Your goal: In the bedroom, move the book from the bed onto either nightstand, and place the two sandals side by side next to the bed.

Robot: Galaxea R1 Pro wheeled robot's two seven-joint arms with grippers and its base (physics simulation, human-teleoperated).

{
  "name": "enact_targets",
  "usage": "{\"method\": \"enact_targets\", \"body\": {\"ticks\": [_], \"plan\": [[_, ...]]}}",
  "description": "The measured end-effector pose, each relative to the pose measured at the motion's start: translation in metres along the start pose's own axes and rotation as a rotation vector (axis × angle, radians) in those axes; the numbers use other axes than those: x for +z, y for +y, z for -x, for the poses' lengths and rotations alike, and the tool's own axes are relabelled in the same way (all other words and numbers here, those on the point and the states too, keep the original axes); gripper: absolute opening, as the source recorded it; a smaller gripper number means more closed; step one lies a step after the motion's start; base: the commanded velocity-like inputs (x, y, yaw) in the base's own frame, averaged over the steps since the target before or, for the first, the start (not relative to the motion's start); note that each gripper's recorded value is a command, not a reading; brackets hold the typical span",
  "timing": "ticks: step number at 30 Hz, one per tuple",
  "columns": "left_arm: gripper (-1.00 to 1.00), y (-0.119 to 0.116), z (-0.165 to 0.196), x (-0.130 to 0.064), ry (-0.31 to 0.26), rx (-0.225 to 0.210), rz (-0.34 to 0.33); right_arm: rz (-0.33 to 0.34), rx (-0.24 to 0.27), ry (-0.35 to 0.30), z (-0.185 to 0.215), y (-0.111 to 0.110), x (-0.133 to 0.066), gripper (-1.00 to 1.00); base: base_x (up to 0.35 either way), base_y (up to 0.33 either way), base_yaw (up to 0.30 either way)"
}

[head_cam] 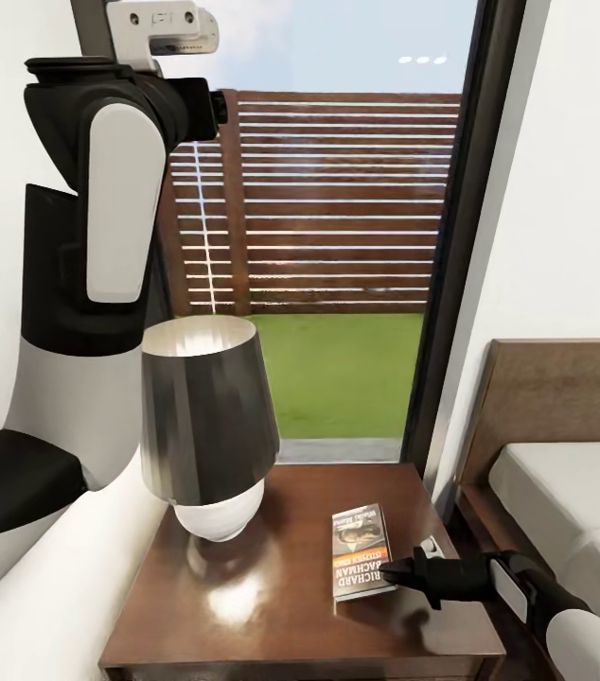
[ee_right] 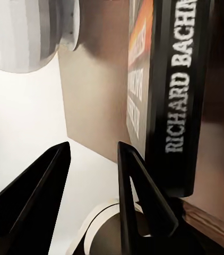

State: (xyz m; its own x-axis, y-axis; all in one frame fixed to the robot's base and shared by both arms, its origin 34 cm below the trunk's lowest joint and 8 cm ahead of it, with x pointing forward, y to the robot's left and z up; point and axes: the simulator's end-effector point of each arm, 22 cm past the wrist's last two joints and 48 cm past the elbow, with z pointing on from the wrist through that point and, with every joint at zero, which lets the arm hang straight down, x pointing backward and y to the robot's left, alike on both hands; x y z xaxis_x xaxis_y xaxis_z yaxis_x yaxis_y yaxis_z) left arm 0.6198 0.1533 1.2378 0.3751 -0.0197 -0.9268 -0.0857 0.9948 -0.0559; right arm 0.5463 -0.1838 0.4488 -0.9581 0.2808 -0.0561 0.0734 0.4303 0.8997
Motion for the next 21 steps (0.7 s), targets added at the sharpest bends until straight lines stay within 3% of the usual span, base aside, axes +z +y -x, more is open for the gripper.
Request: {"method": "enact_targets", "body": {"ticks": [21], "plan": [[1.0, -0.004, -0.013, -0.011, -0.001, 0.004, -0.008, 0.019, 0.015, -0.009, -0.003, -0.01, 0.005, -1.0, 0.0, 0.0, 0.0]]}}
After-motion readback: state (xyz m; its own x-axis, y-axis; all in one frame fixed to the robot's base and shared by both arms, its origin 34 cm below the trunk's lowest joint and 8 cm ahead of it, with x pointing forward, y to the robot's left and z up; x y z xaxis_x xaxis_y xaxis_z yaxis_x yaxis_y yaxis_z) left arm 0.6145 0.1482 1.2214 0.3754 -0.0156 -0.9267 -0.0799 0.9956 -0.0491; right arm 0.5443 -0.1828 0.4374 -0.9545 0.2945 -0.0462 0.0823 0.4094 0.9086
